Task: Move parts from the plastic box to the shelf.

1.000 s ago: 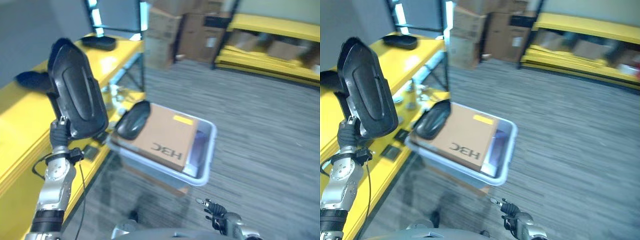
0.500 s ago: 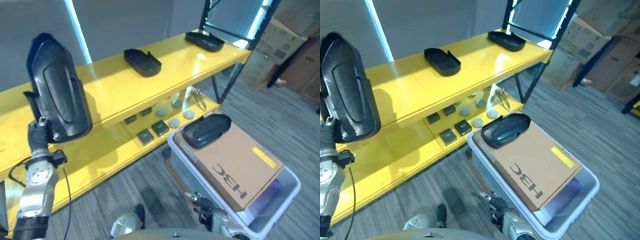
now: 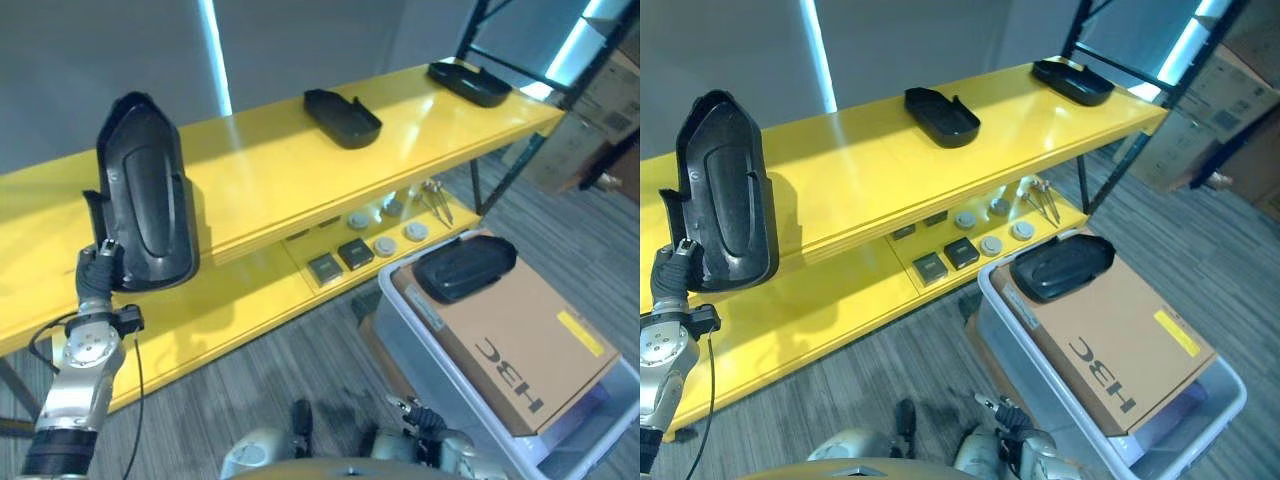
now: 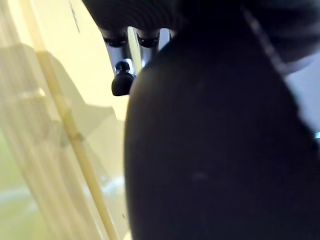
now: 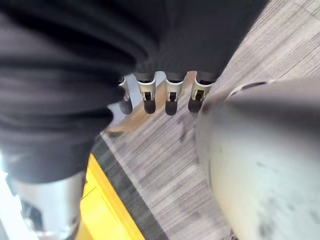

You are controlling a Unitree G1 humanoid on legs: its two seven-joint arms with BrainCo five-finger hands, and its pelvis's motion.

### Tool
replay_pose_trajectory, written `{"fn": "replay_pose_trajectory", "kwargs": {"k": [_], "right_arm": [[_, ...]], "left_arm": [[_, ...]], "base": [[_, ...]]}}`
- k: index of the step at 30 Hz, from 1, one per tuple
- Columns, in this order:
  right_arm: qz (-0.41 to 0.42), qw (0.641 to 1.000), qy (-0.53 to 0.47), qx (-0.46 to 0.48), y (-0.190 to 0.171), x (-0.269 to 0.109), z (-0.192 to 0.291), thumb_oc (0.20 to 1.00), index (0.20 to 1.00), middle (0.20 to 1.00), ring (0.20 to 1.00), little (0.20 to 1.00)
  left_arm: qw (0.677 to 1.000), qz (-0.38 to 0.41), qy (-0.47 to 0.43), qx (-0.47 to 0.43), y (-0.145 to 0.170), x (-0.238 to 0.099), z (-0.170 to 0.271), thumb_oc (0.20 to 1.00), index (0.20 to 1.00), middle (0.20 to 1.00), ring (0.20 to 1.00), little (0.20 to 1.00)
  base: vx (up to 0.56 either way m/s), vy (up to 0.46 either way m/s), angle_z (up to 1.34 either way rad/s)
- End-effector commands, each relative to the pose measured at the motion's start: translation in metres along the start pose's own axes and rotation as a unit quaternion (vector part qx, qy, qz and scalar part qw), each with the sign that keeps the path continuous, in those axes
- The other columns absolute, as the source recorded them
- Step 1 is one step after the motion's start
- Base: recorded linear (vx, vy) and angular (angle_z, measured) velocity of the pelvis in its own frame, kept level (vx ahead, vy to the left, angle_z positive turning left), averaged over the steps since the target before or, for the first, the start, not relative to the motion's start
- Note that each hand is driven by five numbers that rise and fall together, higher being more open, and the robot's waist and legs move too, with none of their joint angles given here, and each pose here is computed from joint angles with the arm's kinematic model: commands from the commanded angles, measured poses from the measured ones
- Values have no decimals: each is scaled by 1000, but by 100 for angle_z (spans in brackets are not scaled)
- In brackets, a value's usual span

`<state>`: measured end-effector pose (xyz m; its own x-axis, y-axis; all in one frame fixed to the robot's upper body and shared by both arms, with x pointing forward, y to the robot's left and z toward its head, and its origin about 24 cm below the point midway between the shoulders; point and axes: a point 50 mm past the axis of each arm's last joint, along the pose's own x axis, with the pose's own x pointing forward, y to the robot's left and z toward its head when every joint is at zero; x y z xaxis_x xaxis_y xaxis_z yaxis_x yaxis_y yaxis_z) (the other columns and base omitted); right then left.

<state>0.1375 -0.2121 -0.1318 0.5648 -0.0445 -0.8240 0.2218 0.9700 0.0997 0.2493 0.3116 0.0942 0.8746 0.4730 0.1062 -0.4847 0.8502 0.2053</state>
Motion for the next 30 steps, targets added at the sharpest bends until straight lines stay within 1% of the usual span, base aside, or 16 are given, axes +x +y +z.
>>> {"fn": "replay_pose_trajectory", "kwargs": {"k": [1,7,10,13,16,18,20,22,23,26,29,30], "right_arm": [[-9,999,27,-21,-19,-7,-10,1000,1000,1000,1000,1000],[-19,999,41,-15,-27,-7,-14,1000,1000,1000,1000,1000],[-27,999,41,-5,-30,-8,-12,1000,1000,1000,1000,1000],[-44,998,41,11,-36,-12,-13,1000,1000,1000,1000,1000],[-49,998,41,23,-36,-12,-15,1000,1000,1000,1000,1000],[-47,997,51,18,-36,-12,-18,1000,1000,1000,1000,1000],[-46,997,58,13,-36,-13,-21,1000,1000,1000,1000,1000],[-42,997,71,0,-37,-14,-27,1000,1000,1000,1000,1000],[-39,996,81,-16,-37,-16,-33,1000,1000,1000,1000,1000],[-35,995,92,-31,-39,-19,-40,1000,1000,1000,1000,1000],[-33,994,95,-52,-44,-21,-40,1000,1000,1000,1000,1000],[-34,994,89,-57,-48,-20,-35,1000,1000,1000,1000,1000]], "left_arm": [[996,-10,-82,-31,-10,1,35,200,200,200,200,200],[997,-35,-54,-32,-25,-2,31,200,200,200,200,200],[997,-45,-45,-37,-30,-4,29,200,200,200,200,200],[996,-83,-23,-29,-49,-1,26,200,200,200,200,200],[995,-95,-7,-13,-63,4,22,200,200,200,200,200],[996,-83,17,17,-66,14,16,200,200,200,200,200],[996,-75,37,27,-65,20,11,200,200,200,200,200],[995,-54,61,58,-61,29,3,200,200,200,200,200],[993,-33,87,79,-58,37,-4,200,200,200,200,200],[988,1,115,105,-54,50,-10,200,200,200,200,200],[983,41,129,128,-50,65,-7,200,200,200,200,200],[981,61,127,133,-51,75,2,200,200,200,200,200]], "base": [[279,-265,52],[245,-246,80],[105,-128,31],[99,-152,46],[49,-65,88],[65,38,17],[74,54,-1],[122,116,-11],[117,135,-9],[96,118,-21],[21,138,-18],[-71,110,-23]]}}
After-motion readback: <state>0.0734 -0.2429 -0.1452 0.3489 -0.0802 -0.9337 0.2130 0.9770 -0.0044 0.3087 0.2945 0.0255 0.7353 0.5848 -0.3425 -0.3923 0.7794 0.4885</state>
